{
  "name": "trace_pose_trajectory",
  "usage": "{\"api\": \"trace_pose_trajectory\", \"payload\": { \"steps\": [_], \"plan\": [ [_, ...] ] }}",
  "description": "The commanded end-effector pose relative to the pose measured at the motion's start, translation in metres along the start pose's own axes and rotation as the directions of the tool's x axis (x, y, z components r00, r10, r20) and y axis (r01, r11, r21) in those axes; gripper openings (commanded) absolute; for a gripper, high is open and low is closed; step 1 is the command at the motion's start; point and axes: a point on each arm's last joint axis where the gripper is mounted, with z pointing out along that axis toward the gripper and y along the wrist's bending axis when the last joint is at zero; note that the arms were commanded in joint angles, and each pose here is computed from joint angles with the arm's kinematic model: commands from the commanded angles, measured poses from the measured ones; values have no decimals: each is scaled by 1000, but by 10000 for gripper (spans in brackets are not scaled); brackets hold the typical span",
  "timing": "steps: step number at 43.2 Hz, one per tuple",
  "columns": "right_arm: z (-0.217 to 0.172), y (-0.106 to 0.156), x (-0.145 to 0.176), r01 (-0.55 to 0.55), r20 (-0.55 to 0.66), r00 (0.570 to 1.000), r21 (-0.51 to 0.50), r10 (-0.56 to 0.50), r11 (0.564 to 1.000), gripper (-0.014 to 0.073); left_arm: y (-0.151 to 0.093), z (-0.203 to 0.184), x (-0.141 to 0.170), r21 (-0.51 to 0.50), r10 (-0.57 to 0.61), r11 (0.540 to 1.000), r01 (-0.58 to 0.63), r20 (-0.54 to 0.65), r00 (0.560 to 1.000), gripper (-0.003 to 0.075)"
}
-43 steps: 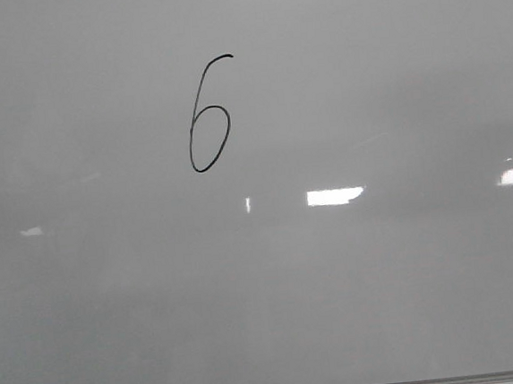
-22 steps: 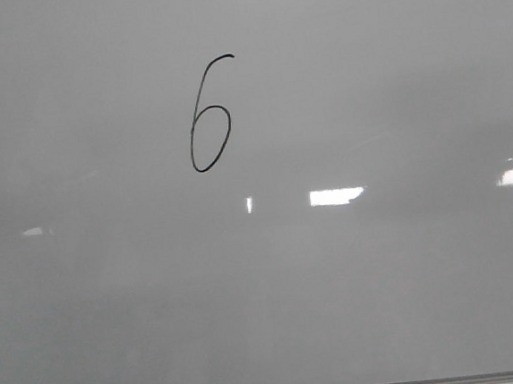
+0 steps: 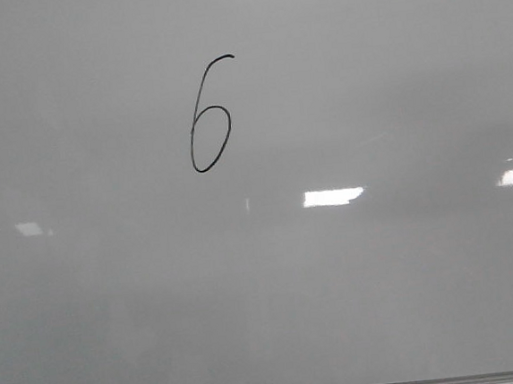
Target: Write number 6 on whiteboard
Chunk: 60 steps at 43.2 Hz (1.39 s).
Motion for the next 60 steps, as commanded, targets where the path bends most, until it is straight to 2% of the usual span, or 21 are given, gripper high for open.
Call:
{"api": "trace_pose_trajectory", "payload": {
  "steps": [1,15,60],
  "plan": [
    [-4,-3,-14,-8,94,996,21,6,1000,-68,1,-29,-19,-7,5,1000,-4,116,993,300],
    [-4,-3,-14,-8,94,996,21,6,1000,-68,-3,-88,-21,16,14,1000,-18,216,976,-22],
    [-4,-3,-14,-8,94,996,21,6,1000,-68,-3,-96,-22,12,16,1000,-19,246,969,-20]
  ]
}}
